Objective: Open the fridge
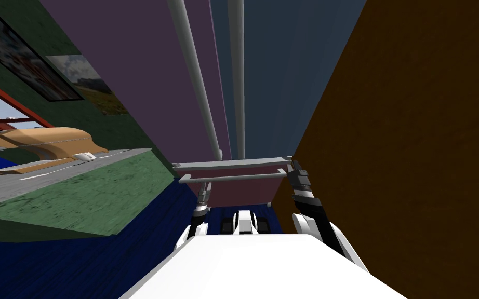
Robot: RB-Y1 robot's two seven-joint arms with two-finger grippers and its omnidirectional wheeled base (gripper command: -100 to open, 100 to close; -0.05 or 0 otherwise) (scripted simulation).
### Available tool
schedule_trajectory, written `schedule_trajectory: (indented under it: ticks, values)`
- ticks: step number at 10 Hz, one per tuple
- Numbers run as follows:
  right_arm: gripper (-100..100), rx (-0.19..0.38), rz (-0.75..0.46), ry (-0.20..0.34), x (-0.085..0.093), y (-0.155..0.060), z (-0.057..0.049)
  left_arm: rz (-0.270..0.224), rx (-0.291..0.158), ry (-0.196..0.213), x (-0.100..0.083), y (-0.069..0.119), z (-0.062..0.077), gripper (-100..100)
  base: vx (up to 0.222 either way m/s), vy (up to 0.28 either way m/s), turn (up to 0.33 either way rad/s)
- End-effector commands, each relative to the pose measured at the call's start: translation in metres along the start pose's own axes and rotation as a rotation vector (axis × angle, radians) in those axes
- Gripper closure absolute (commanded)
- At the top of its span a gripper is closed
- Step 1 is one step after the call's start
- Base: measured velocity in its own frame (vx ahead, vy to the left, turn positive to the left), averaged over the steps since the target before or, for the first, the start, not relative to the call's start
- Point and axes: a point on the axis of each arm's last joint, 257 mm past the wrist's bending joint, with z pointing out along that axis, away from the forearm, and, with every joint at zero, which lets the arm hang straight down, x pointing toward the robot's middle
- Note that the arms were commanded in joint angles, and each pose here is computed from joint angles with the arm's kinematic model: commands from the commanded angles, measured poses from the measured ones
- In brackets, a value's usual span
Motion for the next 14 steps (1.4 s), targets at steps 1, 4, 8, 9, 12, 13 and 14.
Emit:
schedule_trajectory:
  ticks: [1,4,8,9,12,13,14]
  values:
    - [0,0.000,0.000,0.000,0.000,0.000,0.000,-0.019,-0.015,-0.001,0.011,0.011,-0.012,-100,0.049,-0.047,0.017]
    - [0,0.000,0.000,0.000,0.000,0.000,0.000,-0.057,-0.024,-0.015,0.030,0.020,-0.022,-100,0.041,-0.039,0.011]
    - [0,0.000,0.000,0.000,0.000,0.000,0.000,-0.129,-0.022,-0.056,0.062,0.024,-0.028,-100,0.027,-0.025,0.005]
    - [0,0.000,0.000,0.000,0.000,0.000,0.000,-0.118,-0.022,-0.049,0.058,0.025,-0.026,-100,0.008,-0.009,0.000]
    - [0,0.000,0.000,0.000,0.000,0.000,0.000,-0.122,-0.022,-0.044,0.061,0.027,0.002,-100,-0.021,-0.001,0.020]
    - [0,0.000,0.000,0.000,0.000,0.000,0.000,-0.123,-0.022,-0.043,0.061,0.028,0.007,-100,-0.024,0.000,0.014]
    - [0,0.000,0.000,0.000,0.000,0.000,0.000,-0.124,-0.022,-0.041,0.062,0.028,0.016,-100,-0.026,-0.001,0.020]
